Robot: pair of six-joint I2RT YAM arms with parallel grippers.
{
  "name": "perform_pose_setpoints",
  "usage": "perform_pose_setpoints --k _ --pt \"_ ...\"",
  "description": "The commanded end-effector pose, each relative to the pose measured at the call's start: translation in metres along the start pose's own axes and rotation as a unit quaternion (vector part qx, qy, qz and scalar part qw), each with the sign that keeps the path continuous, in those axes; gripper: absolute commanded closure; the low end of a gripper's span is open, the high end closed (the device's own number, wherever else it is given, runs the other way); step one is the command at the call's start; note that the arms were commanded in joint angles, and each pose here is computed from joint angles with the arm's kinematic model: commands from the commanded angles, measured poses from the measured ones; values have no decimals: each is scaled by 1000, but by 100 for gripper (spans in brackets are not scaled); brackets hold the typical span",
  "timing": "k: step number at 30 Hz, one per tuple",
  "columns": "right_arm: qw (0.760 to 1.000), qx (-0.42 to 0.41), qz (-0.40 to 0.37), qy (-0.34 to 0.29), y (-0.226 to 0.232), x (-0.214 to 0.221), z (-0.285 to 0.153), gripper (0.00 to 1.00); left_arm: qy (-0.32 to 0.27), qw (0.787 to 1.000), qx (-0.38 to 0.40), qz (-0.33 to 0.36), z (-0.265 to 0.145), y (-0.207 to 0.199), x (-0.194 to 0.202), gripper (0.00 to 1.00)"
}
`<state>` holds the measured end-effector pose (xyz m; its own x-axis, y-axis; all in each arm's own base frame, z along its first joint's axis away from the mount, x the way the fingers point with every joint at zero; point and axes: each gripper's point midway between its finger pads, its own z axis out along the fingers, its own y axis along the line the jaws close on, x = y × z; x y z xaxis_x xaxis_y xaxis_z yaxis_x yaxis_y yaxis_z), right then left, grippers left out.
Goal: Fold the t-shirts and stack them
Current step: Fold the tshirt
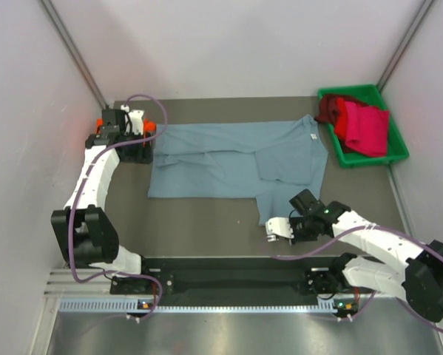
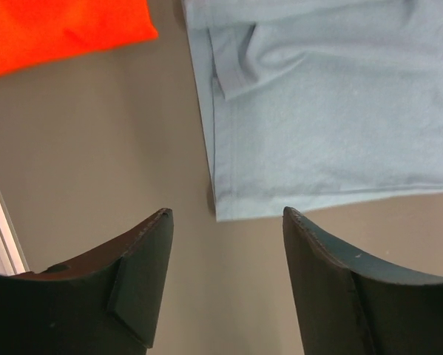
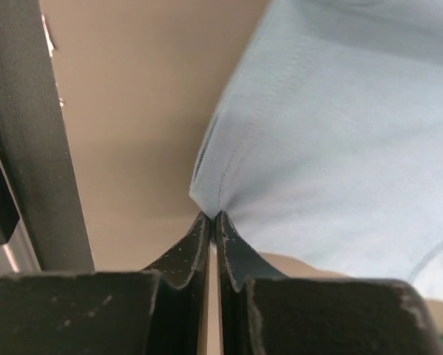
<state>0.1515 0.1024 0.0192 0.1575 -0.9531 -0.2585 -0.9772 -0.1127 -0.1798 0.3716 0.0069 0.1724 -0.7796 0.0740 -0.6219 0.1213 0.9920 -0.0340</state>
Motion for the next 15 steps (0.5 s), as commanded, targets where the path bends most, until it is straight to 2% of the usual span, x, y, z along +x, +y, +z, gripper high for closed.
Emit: perform_pose_setpoints --k 1,4,9,15 --pt "999 37 18 -15 -19 -13 -24 100 27 999 -7 -36 -16 4 7 35" --pt "996 74 41 -31 -37 -22 -45 100 80 994 4 -75 -23 3 34 36" --pt "985 132 86 -72 -62 -35 -72 100 133 984 17 -118 -18 5 73 27" --pt "981 156 96 -60 -75 -27 -79 100 174 957 74 -219 2 5 91 32"
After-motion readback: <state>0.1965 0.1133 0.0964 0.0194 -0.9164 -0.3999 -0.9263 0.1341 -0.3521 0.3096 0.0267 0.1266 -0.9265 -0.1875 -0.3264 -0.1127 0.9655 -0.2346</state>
